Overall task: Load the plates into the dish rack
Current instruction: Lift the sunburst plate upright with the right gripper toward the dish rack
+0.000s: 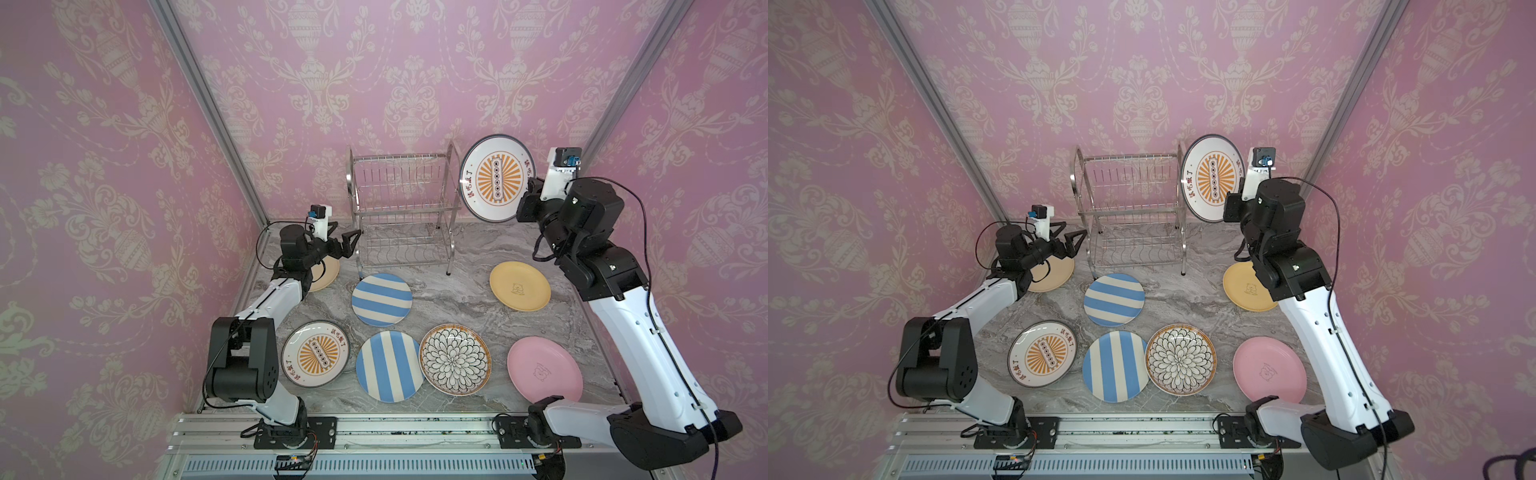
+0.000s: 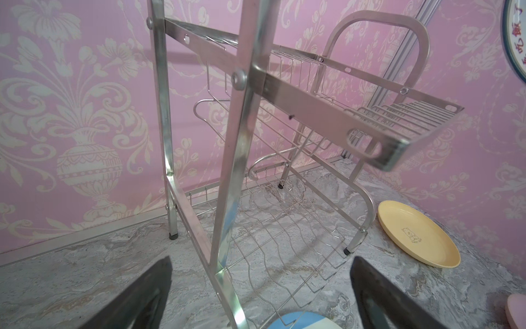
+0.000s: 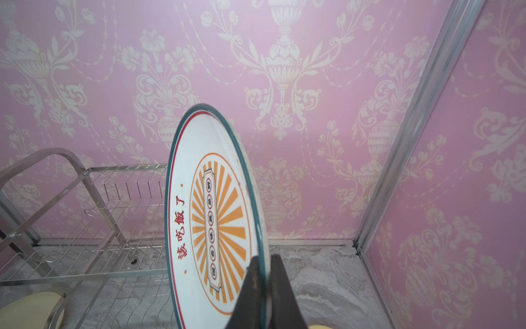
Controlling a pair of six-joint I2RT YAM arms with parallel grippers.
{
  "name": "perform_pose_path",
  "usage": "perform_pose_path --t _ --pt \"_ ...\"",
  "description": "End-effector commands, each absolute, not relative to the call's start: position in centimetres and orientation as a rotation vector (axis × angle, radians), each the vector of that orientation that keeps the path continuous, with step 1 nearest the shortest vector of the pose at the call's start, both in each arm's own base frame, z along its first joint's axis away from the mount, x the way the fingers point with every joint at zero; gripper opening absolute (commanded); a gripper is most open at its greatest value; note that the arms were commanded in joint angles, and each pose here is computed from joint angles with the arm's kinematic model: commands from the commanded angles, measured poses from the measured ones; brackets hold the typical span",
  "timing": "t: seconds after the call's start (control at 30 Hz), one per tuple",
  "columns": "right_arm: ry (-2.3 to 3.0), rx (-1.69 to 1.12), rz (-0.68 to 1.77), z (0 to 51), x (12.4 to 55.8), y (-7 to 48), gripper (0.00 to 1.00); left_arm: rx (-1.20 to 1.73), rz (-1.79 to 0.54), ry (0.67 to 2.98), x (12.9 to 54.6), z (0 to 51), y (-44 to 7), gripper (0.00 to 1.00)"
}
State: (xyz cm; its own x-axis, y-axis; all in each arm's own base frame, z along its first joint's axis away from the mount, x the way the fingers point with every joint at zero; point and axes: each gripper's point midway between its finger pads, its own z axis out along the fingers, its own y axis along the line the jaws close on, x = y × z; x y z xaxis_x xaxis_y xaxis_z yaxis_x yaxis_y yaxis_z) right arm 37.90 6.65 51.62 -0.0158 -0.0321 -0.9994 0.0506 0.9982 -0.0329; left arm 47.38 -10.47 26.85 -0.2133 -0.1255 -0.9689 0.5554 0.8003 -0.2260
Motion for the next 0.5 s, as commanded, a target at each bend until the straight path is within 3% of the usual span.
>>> perform_pose_path --t 0.0,0.27,0.47 --pt "1.369 0.050 -0.099 57.9 37.6 7.3 0.00 0.392 -0.652 1.652 46.3 27.6 -11.2 0.99" --pt "1.306 0.042 -0.172 59.1 40.6 11.1 0.00 0.382 -0.664 1.678 45.0 26.4 -11.6 0.99" --pt "1.248 0.062 -0.368 59.2 43.2 14.4 0.00 0.365 -0.683 1.677 44.0 26.1 -11.7 0.99"
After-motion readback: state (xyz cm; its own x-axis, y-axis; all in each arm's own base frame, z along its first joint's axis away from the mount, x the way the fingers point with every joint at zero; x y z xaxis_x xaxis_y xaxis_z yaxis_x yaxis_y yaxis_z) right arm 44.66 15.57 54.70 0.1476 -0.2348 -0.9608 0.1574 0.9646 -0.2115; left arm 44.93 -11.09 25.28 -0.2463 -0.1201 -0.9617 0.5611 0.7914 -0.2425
